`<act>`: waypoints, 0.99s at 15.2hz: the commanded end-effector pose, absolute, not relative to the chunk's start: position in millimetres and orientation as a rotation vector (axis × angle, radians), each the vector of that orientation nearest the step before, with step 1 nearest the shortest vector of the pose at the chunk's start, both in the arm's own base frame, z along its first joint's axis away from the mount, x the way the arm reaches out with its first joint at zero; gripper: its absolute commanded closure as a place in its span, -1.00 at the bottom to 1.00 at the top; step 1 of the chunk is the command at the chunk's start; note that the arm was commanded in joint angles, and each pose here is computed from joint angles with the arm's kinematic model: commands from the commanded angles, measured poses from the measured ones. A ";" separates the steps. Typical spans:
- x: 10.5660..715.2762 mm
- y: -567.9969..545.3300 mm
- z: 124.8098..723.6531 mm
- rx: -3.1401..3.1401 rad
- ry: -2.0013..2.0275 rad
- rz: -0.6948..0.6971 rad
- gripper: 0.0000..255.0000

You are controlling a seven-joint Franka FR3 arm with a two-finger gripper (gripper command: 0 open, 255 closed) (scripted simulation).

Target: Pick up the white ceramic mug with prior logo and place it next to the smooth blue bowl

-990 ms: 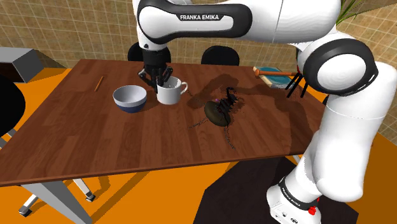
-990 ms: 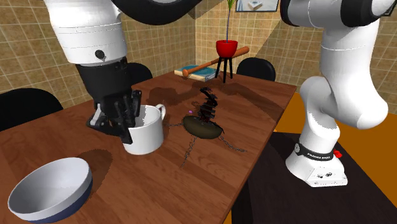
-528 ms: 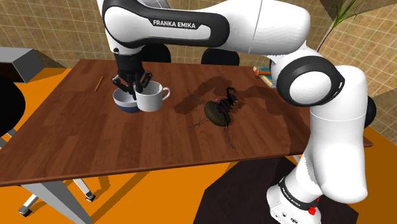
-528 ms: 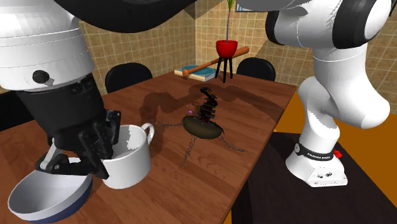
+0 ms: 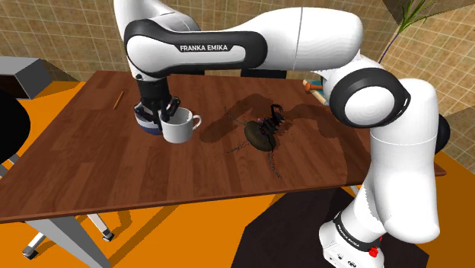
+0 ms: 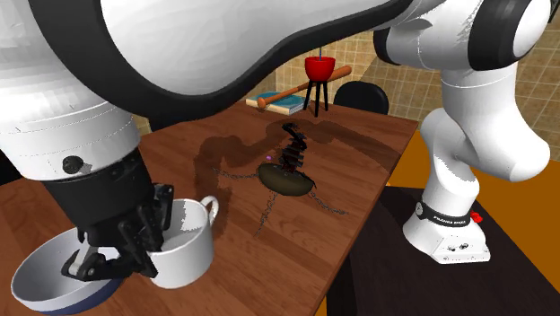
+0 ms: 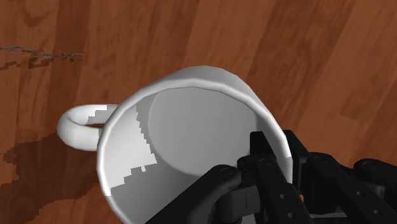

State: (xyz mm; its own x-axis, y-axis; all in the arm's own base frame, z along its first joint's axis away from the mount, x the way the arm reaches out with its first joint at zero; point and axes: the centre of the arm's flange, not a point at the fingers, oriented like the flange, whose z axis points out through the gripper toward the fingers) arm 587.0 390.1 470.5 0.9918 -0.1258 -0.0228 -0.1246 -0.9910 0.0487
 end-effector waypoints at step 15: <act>587.1 389.5 386.2 3.088 -0.194 -0.039 1.00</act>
State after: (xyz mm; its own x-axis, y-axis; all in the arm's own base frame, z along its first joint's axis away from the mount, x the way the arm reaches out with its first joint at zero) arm 586.6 389.6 391.2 0.9918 -0.1260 -0.0228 -0.1248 -0.9910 0.0489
